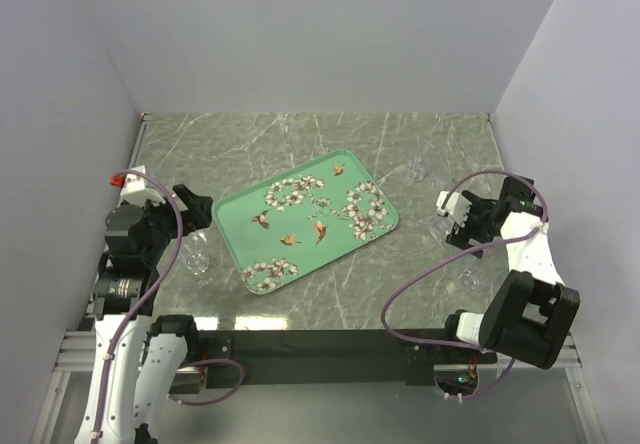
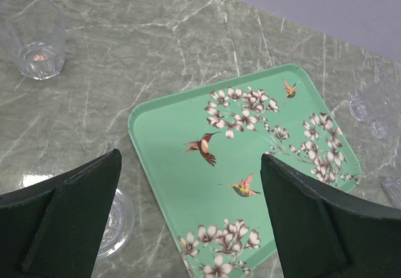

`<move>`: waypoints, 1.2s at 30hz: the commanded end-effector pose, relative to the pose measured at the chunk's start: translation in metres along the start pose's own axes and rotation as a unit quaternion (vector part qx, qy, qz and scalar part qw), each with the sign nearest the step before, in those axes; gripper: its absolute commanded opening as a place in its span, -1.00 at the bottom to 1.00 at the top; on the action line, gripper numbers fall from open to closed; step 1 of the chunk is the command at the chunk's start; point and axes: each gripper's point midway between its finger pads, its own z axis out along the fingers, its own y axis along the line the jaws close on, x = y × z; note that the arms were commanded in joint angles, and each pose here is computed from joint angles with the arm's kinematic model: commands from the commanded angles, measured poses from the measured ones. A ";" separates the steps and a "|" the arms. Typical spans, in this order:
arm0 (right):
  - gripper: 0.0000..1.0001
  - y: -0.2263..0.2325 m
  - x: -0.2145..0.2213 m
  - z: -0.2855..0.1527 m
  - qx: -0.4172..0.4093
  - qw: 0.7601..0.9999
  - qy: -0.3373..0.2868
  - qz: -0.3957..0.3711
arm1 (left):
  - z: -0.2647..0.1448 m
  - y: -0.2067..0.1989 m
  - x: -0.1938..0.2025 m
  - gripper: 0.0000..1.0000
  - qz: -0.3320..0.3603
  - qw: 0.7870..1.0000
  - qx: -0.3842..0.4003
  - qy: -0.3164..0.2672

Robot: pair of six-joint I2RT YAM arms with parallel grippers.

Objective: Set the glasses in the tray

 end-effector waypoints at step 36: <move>-1.00 -0.044 -0.039 0.041 0.155 0.972 -0.133 -0.114 | -0.015 -0.007 -0.025 0.99 -0.048 0.998 -0.010 -0.035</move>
